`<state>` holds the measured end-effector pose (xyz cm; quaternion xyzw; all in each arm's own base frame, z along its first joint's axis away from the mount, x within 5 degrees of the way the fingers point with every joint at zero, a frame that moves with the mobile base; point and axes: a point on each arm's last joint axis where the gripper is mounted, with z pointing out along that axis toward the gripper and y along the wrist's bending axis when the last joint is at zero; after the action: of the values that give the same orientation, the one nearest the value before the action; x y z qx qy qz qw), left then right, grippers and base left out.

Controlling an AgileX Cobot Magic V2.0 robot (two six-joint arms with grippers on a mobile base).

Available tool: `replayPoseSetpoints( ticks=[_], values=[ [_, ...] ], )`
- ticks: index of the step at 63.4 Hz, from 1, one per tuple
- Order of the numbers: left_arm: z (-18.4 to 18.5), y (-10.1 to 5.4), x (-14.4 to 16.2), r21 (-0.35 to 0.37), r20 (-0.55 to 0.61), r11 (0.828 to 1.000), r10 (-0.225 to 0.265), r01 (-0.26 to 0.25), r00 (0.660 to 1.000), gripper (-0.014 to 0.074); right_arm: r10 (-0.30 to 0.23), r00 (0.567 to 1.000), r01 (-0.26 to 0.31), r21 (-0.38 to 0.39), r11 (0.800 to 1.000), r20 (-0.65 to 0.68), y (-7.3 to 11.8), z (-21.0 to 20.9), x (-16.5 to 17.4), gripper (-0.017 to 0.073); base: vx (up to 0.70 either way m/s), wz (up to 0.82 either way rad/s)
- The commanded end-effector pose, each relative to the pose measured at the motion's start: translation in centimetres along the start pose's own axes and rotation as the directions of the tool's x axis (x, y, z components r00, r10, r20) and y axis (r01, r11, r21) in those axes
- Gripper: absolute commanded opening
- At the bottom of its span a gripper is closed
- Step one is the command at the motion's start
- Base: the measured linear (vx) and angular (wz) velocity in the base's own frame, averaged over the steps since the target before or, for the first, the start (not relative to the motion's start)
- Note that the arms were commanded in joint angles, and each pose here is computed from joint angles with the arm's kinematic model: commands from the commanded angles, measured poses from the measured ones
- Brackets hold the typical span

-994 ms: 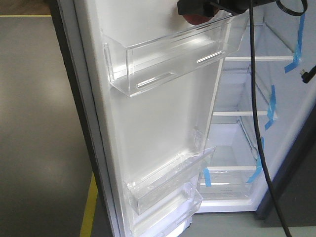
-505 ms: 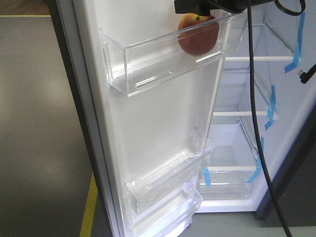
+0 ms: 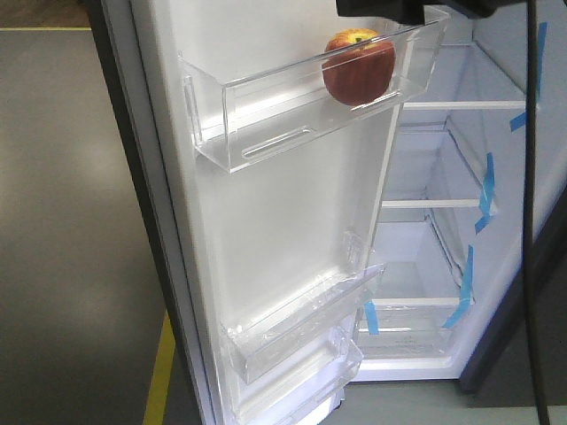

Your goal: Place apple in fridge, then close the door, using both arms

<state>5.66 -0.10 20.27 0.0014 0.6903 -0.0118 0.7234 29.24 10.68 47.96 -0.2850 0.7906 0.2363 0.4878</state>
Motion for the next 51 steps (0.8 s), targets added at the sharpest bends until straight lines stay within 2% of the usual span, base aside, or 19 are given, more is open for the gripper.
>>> replayPoseSetpoints(
  ticks=[1, 15, 40, 51],
  values=[
    [-0.1, 0.0, 0.0, 0.007, 0.066, 1.0, -0.005, 0.005, 0.998, -0.0006, -0.016, 0.991, 0.015, 0.004, 1.0, 0.134, 2.1, -3.1, 0.2, 0.0573, 0.0, 0.0],
    [-0.1, 0.0, 0.0, 0.007, 0.066, 1.0, -0.005, 0.005, 0.998, -0.0006, 0.022, 0.987, -0.019, -0.021, 1.0, 0.157, 4.8, -5.7, 5.7, 0.0573, 0.0, 0.0],
    [-0.1, 0.0, 0.0, 0.007, 0.066, 1.0, -0.005, 0.005, 0.998, -0.0006, 0.081, 0.995, -0.079, -0.047, 0.996, 0.053, 8.5, -8.5, 17.3, 0.0572, 0.0, 0.0],
    [-0.1, 0.0, 0.0, 0.007, 0.066, 1.0, -0.005, 0.005, 0.998, -0.0006, 0.11, 0.993, -0.108, -0.076, 0.991, 0.033, 10.2, -9.7, 21.3, 0.0568, 0.0, 0.0]
  ],
)
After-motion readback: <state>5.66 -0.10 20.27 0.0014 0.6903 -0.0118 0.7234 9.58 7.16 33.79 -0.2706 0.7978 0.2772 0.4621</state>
